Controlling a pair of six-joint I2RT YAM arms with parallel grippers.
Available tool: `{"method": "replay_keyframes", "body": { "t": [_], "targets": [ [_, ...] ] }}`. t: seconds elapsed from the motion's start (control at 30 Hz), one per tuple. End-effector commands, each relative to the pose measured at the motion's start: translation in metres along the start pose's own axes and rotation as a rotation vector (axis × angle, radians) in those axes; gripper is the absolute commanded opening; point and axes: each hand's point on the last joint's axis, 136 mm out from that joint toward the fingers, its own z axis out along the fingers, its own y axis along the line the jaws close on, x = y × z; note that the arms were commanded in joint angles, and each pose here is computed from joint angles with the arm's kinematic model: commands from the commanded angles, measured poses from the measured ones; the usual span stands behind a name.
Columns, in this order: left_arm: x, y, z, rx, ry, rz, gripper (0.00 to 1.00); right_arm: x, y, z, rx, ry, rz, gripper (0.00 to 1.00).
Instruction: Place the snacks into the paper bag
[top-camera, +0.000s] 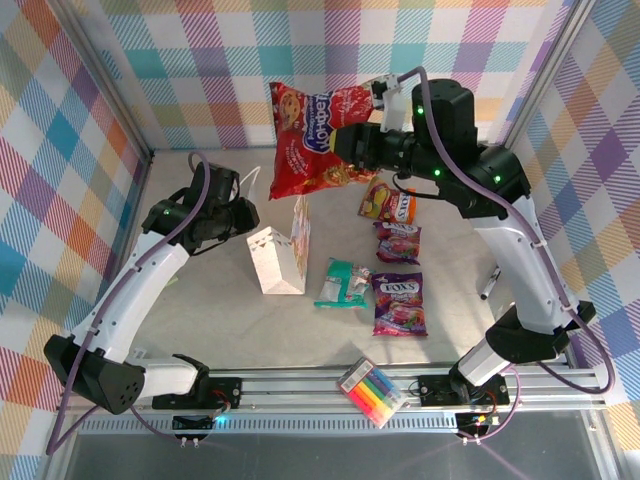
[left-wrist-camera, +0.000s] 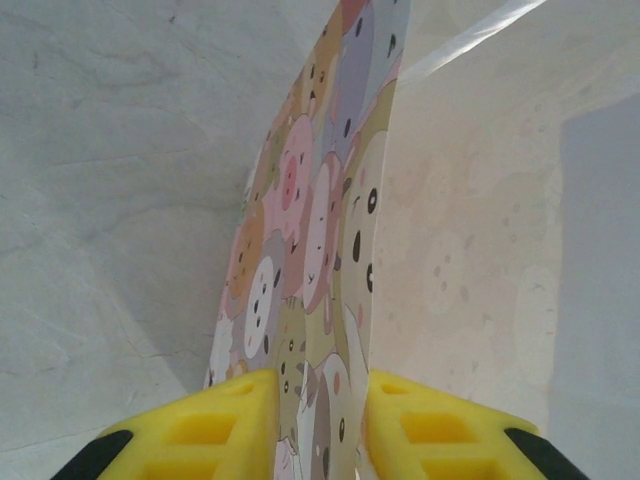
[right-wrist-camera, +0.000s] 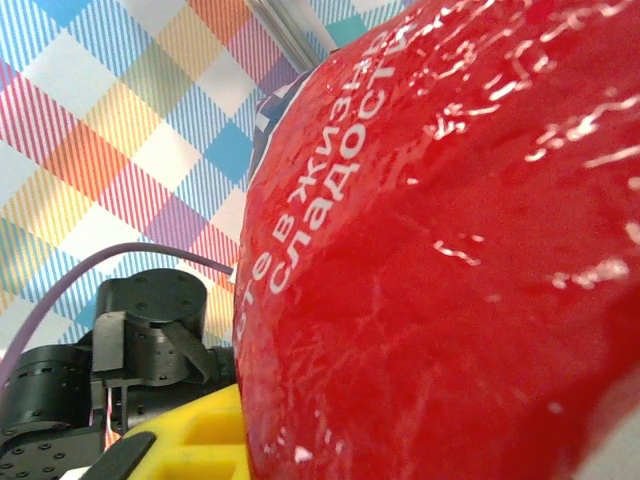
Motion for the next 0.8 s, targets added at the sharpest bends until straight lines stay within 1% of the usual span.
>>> {"method": "replay_keyframes", "body": {
  "t": [0.0,0.13,0.43,0.77],
  "targets": [
    [0.002,-0.009,-0.007,0.053,-0.015,0.009,0.26,-0.050,0.031,-0.019,-0.096,-0.213,-0.044,0.00],
    [0.003,-0.013,-0.006,0.076,-0.008,0.006,0.26,-0.047,0.024,-0.006,-0.077,-0.194,-0.032,0.00],
    [0.004,-0.011,-0.004,0.074,-0.013,0.006,0.25,-0.031,0.014,0.023,-0.059,-0.104,0.002,0.00],
    [0.006,-0.011,0.001,0.078,-0.010,-0.004,0.24,-0.007,0.004,0.039,-0.017,-0.006,-0.004,0.00]
  ]
}}
